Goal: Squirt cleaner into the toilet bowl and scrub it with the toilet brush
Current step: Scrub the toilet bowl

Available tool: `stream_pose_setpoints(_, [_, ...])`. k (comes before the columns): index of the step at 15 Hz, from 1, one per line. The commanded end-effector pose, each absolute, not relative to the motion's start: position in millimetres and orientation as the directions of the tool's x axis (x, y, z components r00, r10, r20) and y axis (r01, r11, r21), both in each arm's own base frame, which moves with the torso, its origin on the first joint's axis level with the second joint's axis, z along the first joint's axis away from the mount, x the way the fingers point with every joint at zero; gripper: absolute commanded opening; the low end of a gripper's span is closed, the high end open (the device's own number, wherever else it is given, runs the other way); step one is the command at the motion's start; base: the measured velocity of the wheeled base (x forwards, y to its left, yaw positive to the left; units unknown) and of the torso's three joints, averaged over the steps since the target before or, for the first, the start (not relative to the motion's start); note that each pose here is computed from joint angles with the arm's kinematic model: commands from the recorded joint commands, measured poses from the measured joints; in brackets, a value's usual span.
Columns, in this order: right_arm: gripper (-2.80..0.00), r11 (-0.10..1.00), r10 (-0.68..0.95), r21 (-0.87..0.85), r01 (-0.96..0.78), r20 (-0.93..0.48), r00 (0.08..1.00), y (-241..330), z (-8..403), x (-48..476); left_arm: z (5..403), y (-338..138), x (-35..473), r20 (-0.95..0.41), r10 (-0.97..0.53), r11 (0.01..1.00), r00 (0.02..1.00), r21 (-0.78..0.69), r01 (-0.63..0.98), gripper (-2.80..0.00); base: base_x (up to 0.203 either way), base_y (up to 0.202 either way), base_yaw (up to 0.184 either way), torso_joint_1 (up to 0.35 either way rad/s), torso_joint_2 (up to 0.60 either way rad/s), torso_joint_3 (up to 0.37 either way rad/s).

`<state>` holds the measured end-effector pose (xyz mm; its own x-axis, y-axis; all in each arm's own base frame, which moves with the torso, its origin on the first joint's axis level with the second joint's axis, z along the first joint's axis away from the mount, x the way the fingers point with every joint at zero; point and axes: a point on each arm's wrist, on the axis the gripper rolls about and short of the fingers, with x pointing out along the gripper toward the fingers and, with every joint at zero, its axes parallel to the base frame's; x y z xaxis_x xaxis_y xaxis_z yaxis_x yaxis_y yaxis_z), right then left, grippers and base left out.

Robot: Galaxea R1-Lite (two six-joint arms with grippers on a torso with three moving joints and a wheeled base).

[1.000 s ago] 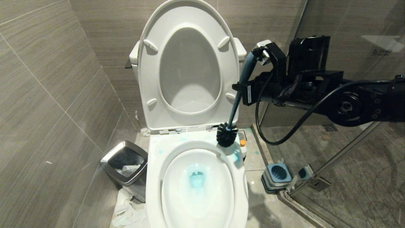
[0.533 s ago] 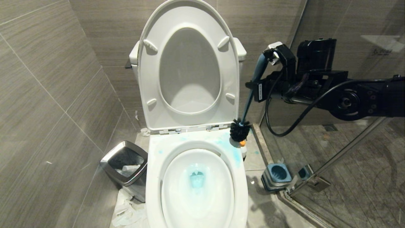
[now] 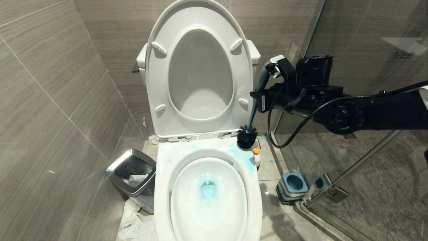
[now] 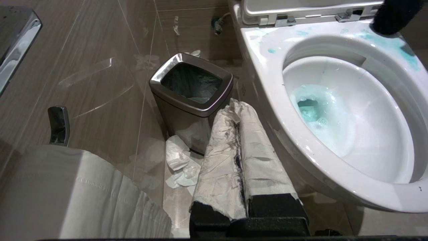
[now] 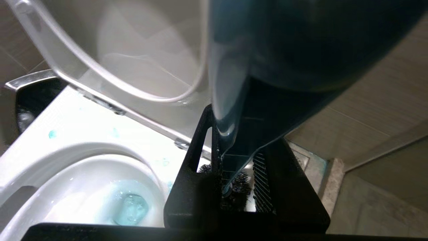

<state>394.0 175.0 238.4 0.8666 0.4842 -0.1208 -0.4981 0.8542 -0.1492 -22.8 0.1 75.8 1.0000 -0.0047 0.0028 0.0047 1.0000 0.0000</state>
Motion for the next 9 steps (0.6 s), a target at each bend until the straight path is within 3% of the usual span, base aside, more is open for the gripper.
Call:
stream_pose_setpoints(1, [-2.8, 0.834, 0.513, -0.145, -0.532, -0.15, 0.845, 190.3, 227.5, 391.8, 75.8, 0.1, -22.8, 0.003, -0.005, 1.0, 1.0, 0.0, 0.005, -2.8, 0.0, 0.0, 0.0, 0.0, 0.0, 0.0])
stream_pose_setpoints(9, [-2.8, 0.709, 0.678, -0.088, -0.699, -0.187, 0.711, 272.2, 216.5, 340.4, 75.6, 0.1, -22.8, 0.002, -0.005, 1.0, 1.0, 0.0, 0.005, -2.8, 0.0, 0.0, 0.0, 0.0, 0.0, 0.0])
